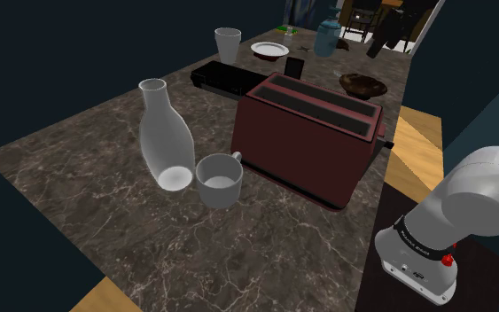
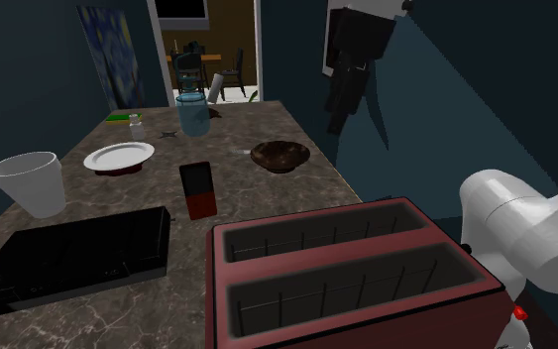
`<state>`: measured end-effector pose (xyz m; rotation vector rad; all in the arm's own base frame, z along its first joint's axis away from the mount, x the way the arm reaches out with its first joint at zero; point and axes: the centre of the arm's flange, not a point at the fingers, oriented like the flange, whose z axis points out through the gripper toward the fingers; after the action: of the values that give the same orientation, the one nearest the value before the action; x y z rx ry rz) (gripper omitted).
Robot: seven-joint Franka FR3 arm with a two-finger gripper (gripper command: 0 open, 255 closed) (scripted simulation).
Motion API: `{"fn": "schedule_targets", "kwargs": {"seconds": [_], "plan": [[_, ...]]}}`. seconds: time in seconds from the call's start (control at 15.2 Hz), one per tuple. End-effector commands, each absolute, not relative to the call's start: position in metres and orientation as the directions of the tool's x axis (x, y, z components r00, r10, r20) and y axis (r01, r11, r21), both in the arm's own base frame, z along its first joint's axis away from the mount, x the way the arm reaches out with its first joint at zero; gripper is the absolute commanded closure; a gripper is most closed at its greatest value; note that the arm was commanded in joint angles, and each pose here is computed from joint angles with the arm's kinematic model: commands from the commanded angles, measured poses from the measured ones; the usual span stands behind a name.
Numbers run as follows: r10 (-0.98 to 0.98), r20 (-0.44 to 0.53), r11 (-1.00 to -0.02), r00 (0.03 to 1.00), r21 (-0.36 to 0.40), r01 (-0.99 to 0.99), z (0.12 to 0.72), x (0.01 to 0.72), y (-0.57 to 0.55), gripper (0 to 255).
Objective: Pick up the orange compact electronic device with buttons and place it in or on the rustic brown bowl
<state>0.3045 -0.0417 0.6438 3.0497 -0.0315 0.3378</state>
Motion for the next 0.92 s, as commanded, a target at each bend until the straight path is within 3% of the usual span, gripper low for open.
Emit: {"fn": "schedule_targets", "kwargs": {"seconds": [0.0, 0.86], "plan": [[-0.012, 0.219, -0.997, 0.976, 0.070, -0.028, 0.644, 0.305, -0.042, 0], [-0.049, 0.074, -0.998, 0.996, 0.023, -0.051, 0.590, 0.485, -0.082, 0]]}}
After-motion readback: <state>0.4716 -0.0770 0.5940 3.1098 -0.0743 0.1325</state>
